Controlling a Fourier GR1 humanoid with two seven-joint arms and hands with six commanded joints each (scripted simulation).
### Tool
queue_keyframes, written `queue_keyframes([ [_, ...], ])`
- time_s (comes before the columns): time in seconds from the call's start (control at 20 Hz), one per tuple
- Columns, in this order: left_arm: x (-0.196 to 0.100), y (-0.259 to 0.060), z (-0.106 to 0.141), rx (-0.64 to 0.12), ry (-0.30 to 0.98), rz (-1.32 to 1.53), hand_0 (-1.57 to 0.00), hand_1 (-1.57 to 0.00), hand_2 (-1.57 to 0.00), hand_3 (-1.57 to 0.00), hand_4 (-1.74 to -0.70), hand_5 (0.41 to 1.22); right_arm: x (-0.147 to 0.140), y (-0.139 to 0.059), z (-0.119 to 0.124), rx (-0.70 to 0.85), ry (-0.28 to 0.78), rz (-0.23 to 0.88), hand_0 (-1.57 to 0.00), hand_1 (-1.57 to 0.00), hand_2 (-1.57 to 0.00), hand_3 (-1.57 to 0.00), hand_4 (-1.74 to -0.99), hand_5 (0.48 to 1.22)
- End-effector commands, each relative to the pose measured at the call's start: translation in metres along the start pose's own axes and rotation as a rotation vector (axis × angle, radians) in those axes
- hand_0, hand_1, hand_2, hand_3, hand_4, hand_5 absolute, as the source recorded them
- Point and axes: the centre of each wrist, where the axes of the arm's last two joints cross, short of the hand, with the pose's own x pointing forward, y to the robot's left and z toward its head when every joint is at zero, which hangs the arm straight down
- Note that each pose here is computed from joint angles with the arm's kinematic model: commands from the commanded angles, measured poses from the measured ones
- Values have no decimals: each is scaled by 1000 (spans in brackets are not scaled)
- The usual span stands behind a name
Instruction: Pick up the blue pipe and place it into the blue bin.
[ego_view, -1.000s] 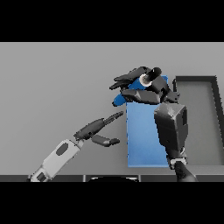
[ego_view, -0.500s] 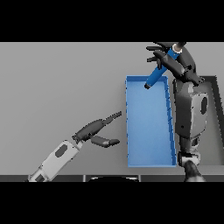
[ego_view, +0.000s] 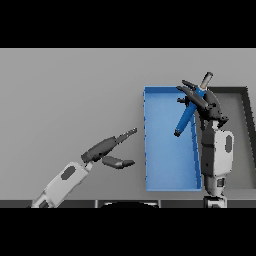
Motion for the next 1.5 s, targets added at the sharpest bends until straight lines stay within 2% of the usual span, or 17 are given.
queue_keyframes([
  [0.0,3,1,-2,4,-1,-6,1,1,1,1,-827,470,-10,-1,0,-42,40,-7,-1571,-1571,-1571,-1571,-1499,1221],
  [0.05,3,0,2,1,-8,-3,1,1,1,1,-829,470,-22,-6,3,-81,90,0,-1571,-1571,-1571,-1571,-1499,1221],
  [0.15,-1,2,2,2,14,1,1,1,1,1,-826,470,-36,-9,7,-94,160,22,-1571,-1571,-1571,-1080,-1586,1221],
  [0.2,-3,0,2,3,21,2,1,1,1,1,-827,471,-48,-8,11,-82,202,38,-1571,-1571,-1571,-1178,-1569,1221],
  [0.25,-3,-2,-2,0,20,-2,1,1,1,1,-827,472,-53,-7,12,-87,223,37,-1571,-1571,-1571,-1041,-1603,1221],
  [0.35,1,-3,-2,3,6,0,1,1,1,1,-826,475,-57,-2,17,-89,199,70,-1571,-1571,-1571,-693,-1653,1205],
  [0.45,2,0,-2,-2,12,4,1,1,1,1,-827,474,-64,1,17,-117,186,70,-1571,-1571,-1571,-1009,-1583,1199],
  [0.5,4,0,-3,-1,8,1,1,1,1,1,-829,474,-68,2,16,-143,186,41,-1465,-1382,-1333,-807,-1534,1190],
  [0.6,2,2,-3,1,8,-4,1,1,1,1,-829,476,-78,1,13,-140,223,-2,-937,-884,-853,-516,-1404,1159],
  [0.7,2,-2,-4,-1,1,1,1,1,1,1,-828,476,-90,2,12,-141,418,-26,-599,-566,-545,-330,-1302,1182],
  [0.8,3,-2,-2,0,-5,4,1,1,1,1,-827,477,-94,1,13,-64,519,80,-383,-362,-349,-211,-1234,1091],
  [0.9,4,0,3,0,0,-1,1,1,1,1,-829,477,-87,4,15,-22,551,213,-246,-231,-223,-135,-1204,1002],
  [1.05,2,1,2,10,6,-8,1,1,1,1,-831,472,-83,11,18,1,574,272,-154,-118,-114,-68,-1192,907],
  [1.25,3,-3,2,1,3,7,1,1,1,1,-829,471,-83,14,18,-17,579,280,-63,-48,-46,-27,-1188,818],
  [1.45,4,-2,3,9,4,-10,1,1,1,1,-826,470,-84,14,20,-19,561,277,-25,-19,-18,-11,-1176,783],
])
